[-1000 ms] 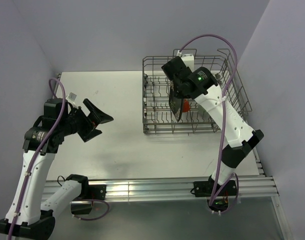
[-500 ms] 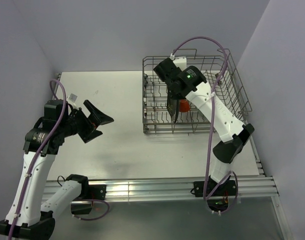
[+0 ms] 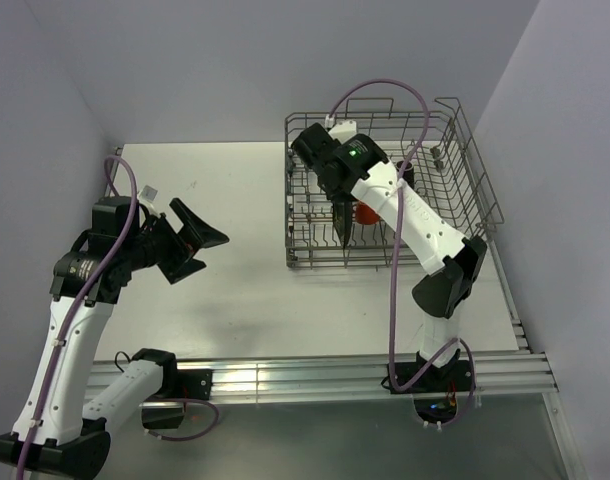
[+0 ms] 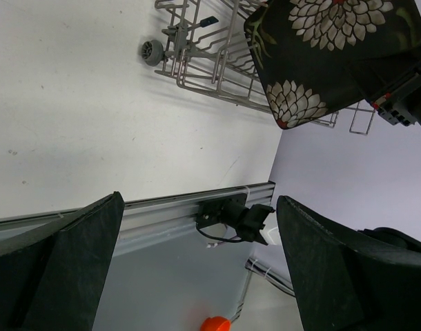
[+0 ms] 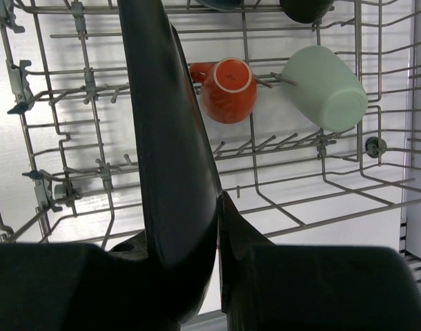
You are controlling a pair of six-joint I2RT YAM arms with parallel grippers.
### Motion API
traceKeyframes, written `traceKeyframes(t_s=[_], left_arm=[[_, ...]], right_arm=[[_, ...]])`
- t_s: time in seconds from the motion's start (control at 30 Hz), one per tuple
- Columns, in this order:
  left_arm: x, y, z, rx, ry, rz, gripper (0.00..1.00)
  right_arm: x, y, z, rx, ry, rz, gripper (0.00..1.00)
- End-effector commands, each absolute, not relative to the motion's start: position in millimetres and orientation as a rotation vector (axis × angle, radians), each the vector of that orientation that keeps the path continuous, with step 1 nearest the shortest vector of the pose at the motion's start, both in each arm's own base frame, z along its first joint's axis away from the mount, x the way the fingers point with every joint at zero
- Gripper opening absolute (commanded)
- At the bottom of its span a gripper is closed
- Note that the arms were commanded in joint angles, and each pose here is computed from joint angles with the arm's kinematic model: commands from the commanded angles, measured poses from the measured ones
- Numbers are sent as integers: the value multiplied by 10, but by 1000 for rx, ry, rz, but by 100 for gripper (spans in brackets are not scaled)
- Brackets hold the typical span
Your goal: Load the mixed dishes into the dish rack
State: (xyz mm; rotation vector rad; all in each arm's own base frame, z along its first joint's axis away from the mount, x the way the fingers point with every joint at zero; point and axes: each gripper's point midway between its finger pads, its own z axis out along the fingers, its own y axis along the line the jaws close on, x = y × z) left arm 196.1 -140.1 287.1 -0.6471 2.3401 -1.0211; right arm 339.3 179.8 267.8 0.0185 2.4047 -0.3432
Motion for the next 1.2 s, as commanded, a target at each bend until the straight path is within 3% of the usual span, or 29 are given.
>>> traceKeyframes(t_s=[0.0, 0.67, 0.9, 1.17], left_arm=[[1991, -1432, 2954, -582, 2313, -1043, 99], [1957, -1433, 2894, -560, 2337, -1036, 99], [1956, -1444, 2852, -547, 2351, -1037, 99], [1961, -1441, 2836, -526, 2365, -1025, 99]], right_arm=[[3459, 1749, 2893, 76, 2300, -389, 0], [3392, 1939, 2295, -18, 2328, -618, 0], [3325, 1925, 2101, -35, 2366, -622, 16], [3300, 1993, 2030, -55, 2401, -581, 25]])
